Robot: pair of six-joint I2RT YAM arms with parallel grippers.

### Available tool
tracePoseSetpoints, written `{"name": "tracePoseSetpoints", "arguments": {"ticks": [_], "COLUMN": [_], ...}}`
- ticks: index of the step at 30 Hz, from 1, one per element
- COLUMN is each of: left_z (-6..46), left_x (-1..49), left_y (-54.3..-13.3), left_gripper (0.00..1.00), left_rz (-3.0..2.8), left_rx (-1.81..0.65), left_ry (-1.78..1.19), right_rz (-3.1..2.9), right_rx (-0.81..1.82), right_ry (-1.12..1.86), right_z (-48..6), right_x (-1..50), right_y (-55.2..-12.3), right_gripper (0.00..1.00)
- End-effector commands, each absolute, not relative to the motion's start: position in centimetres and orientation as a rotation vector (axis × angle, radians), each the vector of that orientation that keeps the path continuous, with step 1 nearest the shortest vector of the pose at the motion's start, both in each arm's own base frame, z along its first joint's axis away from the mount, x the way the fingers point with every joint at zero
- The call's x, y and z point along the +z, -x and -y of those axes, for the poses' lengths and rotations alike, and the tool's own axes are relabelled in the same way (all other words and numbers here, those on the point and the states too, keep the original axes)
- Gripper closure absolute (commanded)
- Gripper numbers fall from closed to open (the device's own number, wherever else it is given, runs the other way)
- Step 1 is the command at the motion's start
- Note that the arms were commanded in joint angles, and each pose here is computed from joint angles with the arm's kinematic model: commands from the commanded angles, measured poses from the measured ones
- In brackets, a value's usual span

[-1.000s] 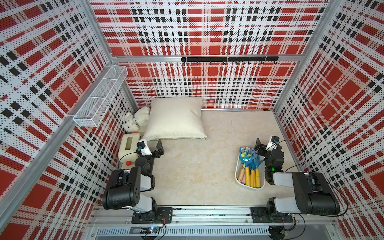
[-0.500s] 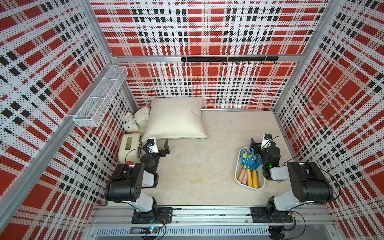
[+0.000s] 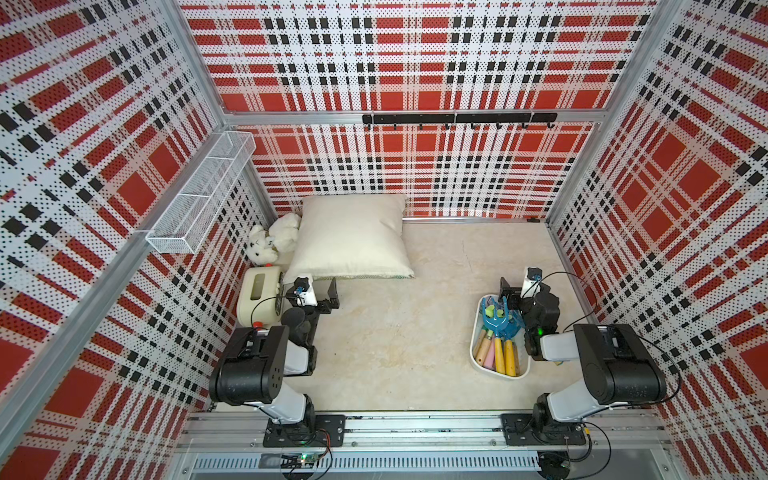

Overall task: Put the rake into the storage box
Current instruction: Reset both arms

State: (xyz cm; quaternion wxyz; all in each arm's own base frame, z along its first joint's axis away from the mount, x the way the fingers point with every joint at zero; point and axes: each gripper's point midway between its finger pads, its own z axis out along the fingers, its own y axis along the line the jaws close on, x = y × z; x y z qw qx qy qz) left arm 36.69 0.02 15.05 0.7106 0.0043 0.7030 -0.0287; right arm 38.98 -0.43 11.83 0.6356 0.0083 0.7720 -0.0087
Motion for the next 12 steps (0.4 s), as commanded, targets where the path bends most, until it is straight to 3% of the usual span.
{"name": "tracePoseSetpoints", "arguments": {"ticks": [1,12], "left_z": [0.01,0.01], "left_x": [15.54,15.53], "left_y": [-37.12,-37.12], "left_gripper": [0.01,0.01], "left_rz": [-1.547,-1.547], "left_rx": [-0.049,-0.049], "left_ry": [-0.019,-0.019], "right_rz": [-1.751,-1.751], "right_rx": [-0.028,-0.031], "right_ry": [-0.009,-0.009], "right_z": [0.21,0.21], "right_x": [12.32,12.34], "right_y": [-39.39,-39.4], "right_gripper": [0.0,0.0]}}
